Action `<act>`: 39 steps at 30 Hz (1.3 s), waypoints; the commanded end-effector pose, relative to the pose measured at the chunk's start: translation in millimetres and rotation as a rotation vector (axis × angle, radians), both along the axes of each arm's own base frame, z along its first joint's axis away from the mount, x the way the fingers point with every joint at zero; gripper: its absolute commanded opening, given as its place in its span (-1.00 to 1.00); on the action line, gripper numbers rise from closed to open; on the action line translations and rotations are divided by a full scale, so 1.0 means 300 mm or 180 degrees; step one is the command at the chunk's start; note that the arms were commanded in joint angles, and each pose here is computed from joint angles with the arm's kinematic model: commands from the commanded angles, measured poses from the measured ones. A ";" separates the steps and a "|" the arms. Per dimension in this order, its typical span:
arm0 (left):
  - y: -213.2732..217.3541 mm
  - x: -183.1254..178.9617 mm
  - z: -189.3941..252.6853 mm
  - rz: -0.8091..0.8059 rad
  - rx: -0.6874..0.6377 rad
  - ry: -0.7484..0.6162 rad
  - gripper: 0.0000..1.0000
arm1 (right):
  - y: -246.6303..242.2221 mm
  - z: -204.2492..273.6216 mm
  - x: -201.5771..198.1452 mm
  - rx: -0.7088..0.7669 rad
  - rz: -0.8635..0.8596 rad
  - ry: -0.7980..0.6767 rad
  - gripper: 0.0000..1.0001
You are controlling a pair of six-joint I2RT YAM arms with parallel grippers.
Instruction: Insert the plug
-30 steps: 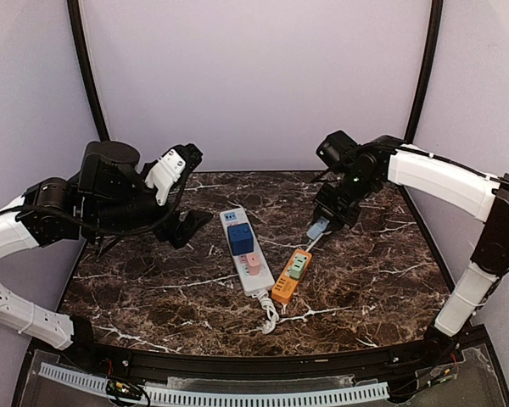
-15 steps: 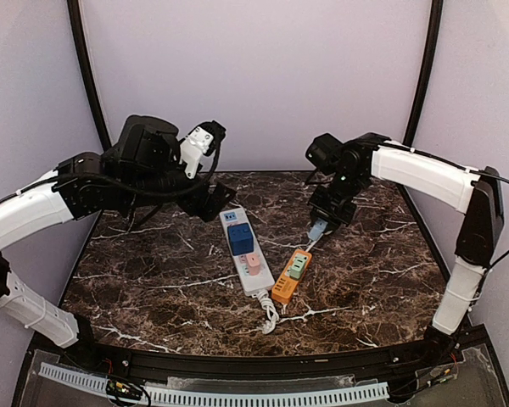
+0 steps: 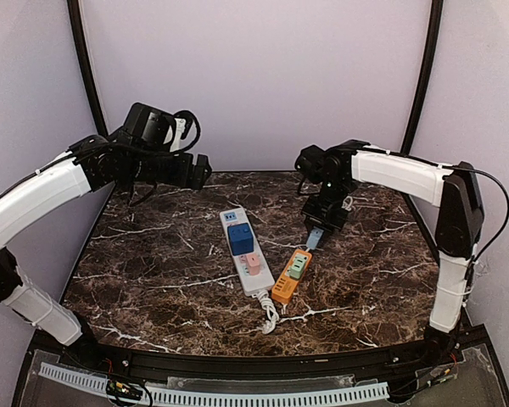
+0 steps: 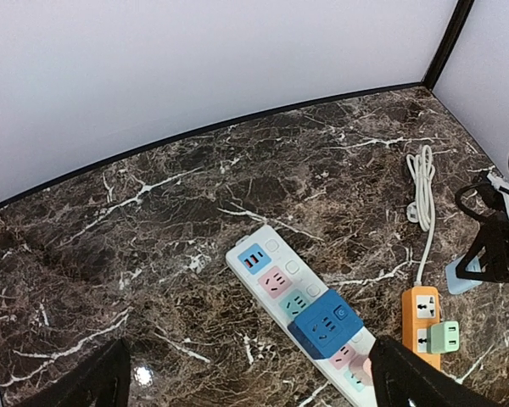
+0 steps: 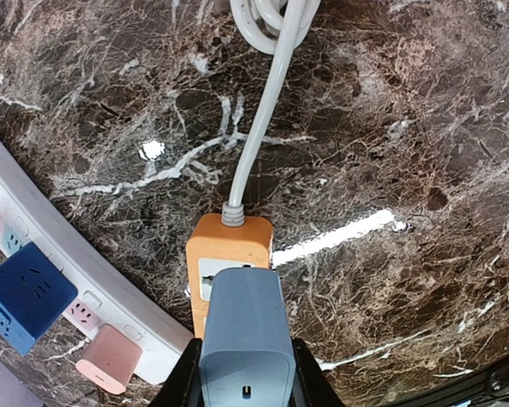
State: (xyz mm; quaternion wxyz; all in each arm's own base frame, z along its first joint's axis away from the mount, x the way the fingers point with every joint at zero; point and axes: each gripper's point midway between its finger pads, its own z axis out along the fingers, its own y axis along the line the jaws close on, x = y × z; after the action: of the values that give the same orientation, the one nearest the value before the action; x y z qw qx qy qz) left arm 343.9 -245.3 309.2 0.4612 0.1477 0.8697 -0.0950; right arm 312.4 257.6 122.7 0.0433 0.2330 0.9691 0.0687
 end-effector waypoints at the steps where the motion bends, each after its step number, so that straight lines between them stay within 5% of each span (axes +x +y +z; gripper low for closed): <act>1: 0.010 -0.023 -0.034 0.0036 -0.0104 0.0220 0.97 | -0.022 0.001 0.002 -0.0106 -0.0067 0.0060 -1.00; 39: 0.064 -0.086 -0.066 -0.0074 0.0066 0.0488 0.97 | 0.067 -0.126 -0.070 -0.0466 0.0001 0.0000 -1.00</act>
State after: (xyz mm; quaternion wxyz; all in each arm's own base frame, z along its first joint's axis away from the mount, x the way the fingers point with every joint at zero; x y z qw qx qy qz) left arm 321.9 -225.5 290.0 0.4043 0.1450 0.8973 -0.1015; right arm 290.6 279.9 92.6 0.0537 0.2342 0.9706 0.0161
